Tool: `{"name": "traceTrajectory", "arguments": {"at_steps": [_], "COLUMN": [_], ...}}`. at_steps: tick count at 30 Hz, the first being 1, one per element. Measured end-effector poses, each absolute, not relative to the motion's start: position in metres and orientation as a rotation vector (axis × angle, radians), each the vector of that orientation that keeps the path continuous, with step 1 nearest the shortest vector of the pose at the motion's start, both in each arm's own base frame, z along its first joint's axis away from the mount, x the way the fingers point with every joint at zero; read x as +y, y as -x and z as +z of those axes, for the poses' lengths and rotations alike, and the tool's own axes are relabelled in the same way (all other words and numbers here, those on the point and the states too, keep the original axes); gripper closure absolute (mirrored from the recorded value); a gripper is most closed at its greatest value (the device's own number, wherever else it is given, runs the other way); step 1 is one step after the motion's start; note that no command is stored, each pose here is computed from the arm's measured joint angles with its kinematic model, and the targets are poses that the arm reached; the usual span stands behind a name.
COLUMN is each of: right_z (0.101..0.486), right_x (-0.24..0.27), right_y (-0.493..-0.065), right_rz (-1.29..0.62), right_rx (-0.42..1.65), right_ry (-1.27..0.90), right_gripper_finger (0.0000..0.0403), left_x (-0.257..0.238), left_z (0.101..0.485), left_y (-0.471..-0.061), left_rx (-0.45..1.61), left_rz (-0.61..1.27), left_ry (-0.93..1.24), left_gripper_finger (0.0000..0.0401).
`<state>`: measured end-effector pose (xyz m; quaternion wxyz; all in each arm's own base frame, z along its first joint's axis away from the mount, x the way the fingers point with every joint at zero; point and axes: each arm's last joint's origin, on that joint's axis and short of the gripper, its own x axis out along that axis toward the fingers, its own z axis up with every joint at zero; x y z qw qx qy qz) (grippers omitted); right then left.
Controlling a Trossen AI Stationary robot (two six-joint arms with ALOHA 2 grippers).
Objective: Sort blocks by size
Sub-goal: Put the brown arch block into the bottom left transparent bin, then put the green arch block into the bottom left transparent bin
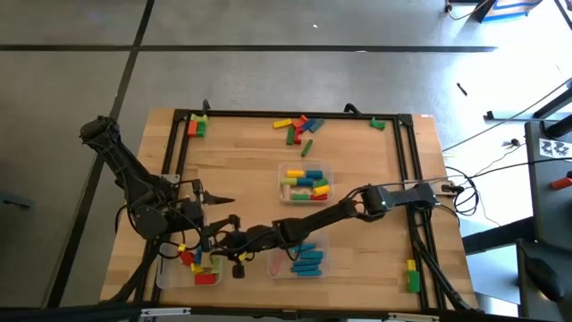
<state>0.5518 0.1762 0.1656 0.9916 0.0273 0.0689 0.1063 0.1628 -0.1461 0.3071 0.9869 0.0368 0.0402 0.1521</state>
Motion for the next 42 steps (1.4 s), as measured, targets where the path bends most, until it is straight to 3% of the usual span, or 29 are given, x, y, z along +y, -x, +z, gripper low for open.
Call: {"name": "traceTrajectory", "arguments": {"at_steps": [5, 12, 17, 26, 42], "right_z": [0.157, 0.153, 0.189, 0.221, 0.245], "right_x": [0.179, 0.178, 0.179, 0.174, 0.101], "right_y": [-0.559, -0.556, -0.545, -0.509, -0.365], "right_rz": [0.222, 0.215, 0.235, 0.257, -0.135], "right_rx": [0.126, 0.251, 0.315, 0.336, 0.446], "right_ry": [-0.078, -0.05, 0.071, 0.147, 0.167], "right_gripper_finger": [0.0331, 0.0223, 0.0181, 0.0185, 0.0201], "left_x": [-0.146, -0.147, -0.15, -0.154, -0.151], "left_z": [0.307, 0.307, 0.307, 0.307, 0.306], "left_y": [-0.163, -0.162, -0.159, -0.155, -0.157], "left_rx": [0.081, 0.082, 0.081, 0.082, 0.087], "left_rz": [0.306, 0.299, 0.28, 0.255, 0.279], "left_ry": [-0.074, -0.076, -0.077, -0.081, -0.087], "left_gripper_finger": [0.0191, 0.0191, 0.0191, 0.0191, 0.0191]}}
